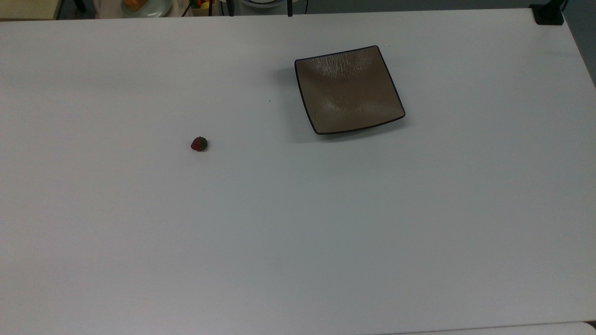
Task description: Strawberries on a ceramic plate
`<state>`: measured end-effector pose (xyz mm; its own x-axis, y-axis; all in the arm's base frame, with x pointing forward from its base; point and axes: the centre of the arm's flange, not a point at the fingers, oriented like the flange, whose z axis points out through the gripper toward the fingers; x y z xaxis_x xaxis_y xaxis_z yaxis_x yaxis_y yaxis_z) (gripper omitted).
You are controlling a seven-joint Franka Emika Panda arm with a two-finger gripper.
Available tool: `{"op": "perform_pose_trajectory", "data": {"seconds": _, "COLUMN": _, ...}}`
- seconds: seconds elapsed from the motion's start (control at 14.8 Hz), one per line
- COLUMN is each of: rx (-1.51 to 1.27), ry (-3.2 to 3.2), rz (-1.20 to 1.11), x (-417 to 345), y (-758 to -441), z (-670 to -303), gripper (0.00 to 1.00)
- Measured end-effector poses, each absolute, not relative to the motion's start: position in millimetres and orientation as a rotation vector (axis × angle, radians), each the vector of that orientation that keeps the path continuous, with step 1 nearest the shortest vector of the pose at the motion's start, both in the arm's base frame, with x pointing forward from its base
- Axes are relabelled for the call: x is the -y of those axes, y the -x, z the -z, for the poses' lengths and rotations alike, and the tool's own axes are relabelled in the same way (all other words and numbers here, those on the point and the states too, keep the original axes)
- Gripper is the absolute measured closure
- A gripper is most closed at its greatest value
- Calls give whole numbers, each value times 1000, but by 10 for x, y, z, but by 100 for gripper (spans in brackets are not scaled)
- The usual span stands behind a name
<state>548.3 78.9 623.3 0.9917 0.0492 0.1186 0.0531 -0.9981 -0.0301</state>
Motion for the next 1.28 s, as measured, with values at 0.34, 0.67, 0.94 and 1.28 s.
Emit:
{"op": "perform_pose_trajectory", "data": {"seconds": 0.34, "rx": 81, "ry": 3103, "rz": 168, "x": -796, "y": -5505, "z": -6178, "gripper": 0}}
{"op": "perform_pose_trajectory", "data": {"seconds": 0.67, "rx": 96, "ry": 3103, "rz": 160, "x": -805, "y": -5517, "z": -6149, "gripper": 0}}
{"op": "perform_pose_trajectory", "data": {"seconds": 0.94, "rx": 492, "ry": 3078, "rz": 155, "x": -810, "y": -5525, "z": -6112, "gripper": 0}}
{"op": "perform_pose_trajectory", "data": {"seconds": 1.28, "rx": 925, "ry": 2990, "rz": 115, "x": -688, "y": -5533, "z": -5995, "gripper": 0}}
